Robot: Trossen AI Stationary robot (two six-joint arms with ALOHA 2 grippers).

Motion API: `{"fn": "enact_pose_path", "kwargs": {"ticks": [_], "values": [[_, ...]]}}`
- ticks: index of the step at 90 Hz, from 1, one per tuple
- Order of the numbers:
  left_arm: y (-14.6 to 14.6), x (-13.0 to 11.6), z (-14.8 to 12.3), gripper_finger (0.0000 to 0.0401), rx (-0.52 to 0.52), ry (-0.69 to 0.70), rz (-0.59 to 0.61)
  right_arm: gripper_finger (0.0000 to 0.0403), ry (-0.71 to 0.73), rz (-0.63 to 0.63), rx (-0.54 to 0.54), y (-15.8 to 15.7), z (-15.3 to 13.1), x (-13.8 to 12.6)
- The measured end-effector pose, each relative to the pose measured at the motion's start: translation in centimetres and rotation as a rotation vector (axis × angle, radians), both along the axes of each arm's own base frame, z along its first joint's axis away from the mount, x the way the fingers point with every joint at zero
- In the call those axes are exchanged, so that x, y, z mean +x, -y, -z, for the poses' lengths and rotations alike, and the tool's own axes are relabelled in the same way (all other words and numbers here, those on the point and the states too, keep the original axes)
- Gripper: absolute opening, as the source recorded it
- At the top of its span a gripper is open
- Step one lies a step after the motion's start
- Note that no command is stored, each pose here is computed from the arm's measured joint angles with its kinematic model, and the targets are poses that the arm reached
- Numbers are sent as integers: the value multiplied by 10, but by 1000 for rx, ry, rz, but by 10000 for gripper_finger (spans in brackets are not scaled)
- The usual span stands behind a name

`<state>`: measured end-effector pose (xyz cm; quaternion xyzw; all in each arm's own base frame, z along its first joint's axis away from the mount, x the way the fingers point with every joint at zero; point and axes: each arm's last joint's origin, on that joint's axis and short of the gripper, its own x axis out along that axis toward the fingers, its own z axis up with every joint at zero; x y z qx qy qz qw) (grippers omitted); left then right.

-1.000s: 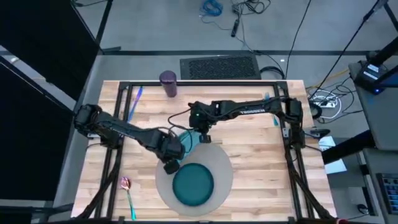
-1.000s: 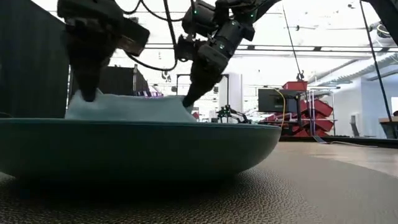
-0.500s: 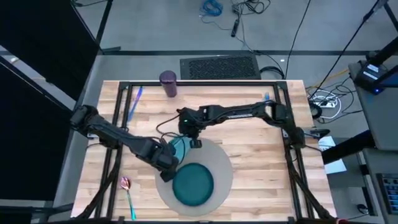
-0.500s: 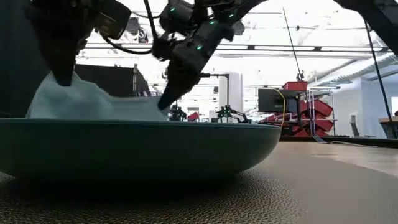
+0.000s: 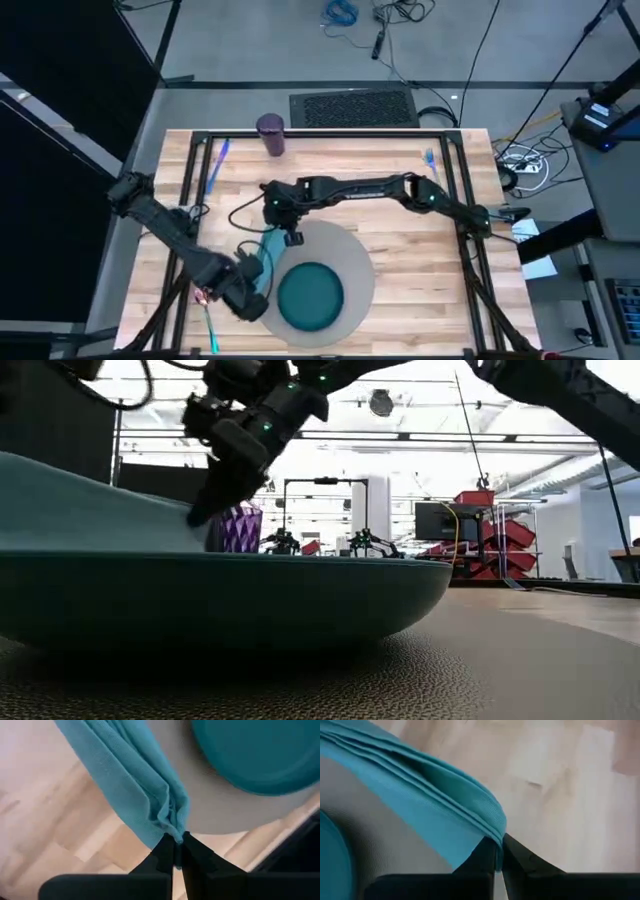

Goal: Set table place
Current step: Move the blue table napkin to the left of the dark green plate on the gray placemat

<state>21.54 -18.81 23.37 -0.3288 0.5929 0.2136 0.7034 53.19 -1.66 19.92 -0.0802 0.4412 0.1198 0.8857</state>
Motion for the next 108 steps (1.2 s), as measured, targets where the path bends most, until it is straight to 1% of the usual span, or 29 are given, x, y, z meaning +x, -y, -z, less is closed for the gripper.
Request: {"fn": "enact_pose_path", "kwargs": {"ticks": [8, 25, 37, 62, 69, 81, 94, 108], "values": [[7, 0, -1, 0, -23, 42, -18, 0, 8, -9, -2, -6, 3, 2], [16, 5, -5, 0, -85, 144, -33, 0, 63, -19, 5, -13, -2, 6], [20, 5, -4, 0, -99, 157, -38, 0, 77, -33, 27, -14, -3, 7], [20, 3, -3, 0, -87, 148, -48, 0, 116, -39, 34, -13, -6, 10], [20, 3, -4, 0, -90, 150, -48, 0, 116, -53, 53, -12, -6, 10], [20, 4, -4, 0, -93, 153, -48, 0, 97, -67, 50, -12, -5, 8], [23, 8, -6, 0, -122, 201, -41, 0, 54, -86, 51, -13, -2, 5], [24, 12, -8, 0, -130, 252, -37, 0, 61, -91, 52, -14, -2, 5]]}}
